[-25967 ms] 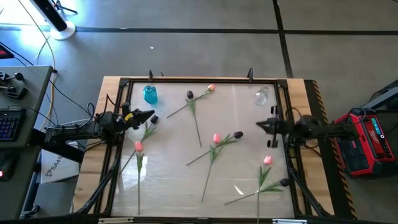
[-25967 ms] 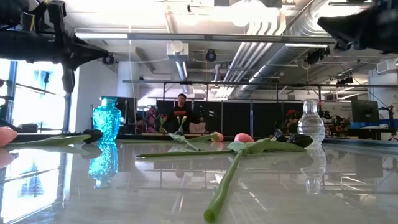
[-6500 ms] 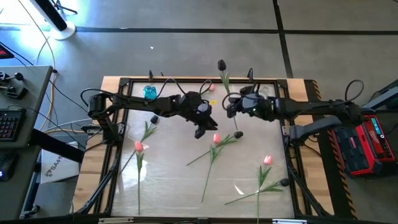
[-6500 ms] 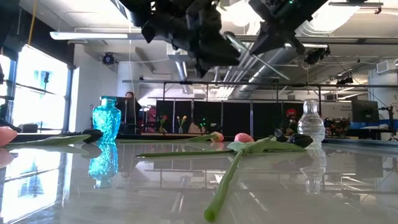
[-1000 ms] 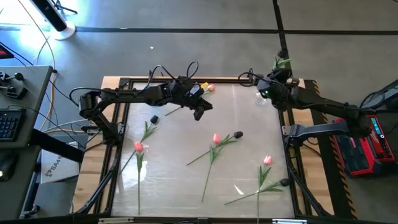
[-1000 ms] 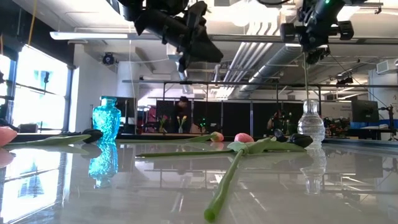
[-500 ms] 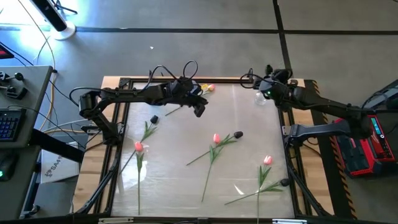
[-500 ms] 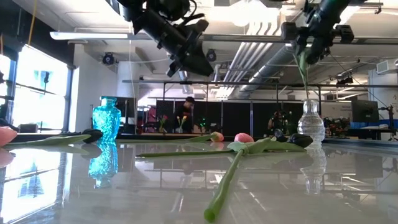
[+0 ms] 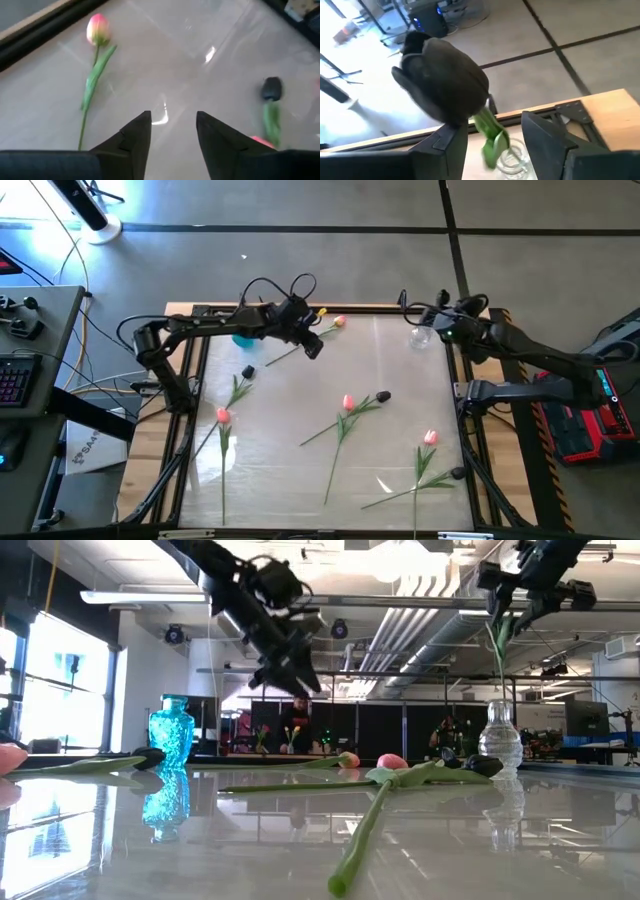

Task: Sort flowers into vase by color
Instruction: Put the black flower into the transparent vase, then put the pink flower into the transparent vase

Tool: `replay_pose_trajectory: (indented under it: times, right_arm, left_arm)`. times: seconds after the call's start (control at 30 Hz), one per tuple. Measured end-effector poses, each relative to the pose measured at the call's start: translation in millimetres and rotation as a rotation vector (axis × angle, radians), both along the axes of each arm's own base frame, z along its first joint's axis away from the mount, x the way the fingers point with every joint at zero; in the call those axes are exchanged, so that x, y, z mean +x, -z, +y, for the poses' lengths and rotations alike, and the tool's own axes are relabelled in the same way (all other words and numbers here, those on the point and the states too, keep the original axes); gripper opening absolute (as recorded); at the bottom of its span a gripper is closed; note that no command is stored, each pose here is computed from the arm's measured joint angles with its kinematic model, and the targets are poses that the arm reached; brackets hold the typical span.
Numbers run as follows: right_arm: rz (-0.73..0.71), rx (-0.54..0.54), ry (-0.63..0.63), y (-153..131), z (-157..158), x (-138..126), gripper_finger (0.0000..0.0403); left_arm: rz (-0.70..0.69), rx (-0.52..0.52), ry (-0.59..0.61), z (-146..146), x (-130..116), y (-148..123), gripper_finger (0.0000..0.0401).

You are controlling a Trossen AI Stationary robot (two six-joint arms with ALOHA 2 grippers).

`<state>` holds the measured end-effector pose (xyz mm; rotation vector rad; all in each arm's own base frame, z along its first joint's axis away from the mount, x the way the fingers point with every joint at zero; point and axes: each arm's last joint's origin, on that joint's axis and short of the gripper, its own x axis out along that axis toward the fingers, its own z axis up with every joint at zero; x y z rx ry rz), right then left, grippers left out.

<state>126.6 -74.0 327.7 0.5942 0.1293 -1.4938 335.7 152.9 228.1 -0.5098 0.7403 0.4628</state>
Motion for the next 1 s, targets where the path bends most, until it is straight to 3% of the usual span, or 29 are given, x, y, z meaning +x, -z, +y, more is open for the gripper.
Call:
replay_pose_trajectory:
  times: [0.13, 0.37, 0.73, 1.0]
  right_arm:
    - [-0.078, 0.025, -0.061, -5.5, 3.4, -4.8, 0.0174]
    - [-0.095, 0.044, -0.140, -9.8, 8.2, -13.1, 0.0174]
    - [-0.114, 0.023, -0.212, -15.8, 10.2, -15.4, 0.0174]
    - [-0.128, -0.027, -0.278, -21.9, 13.8, -10.6, 0.0174]
  left_arm:
    - [0.049, 0.007, 0.003, 11.1, 2.1, 17.9, 0.0170]
    - [0.043, -0.005, -0.063, 37.5, 10.6, 50.6, 0.0177]
    - [0.260, 0.000, -0.044, 60.3, 17.3, 92.5, 0.0177]
    - [0.334, 0.066, -0.025, 58.9, 18.1, 99.4, 0.0141]
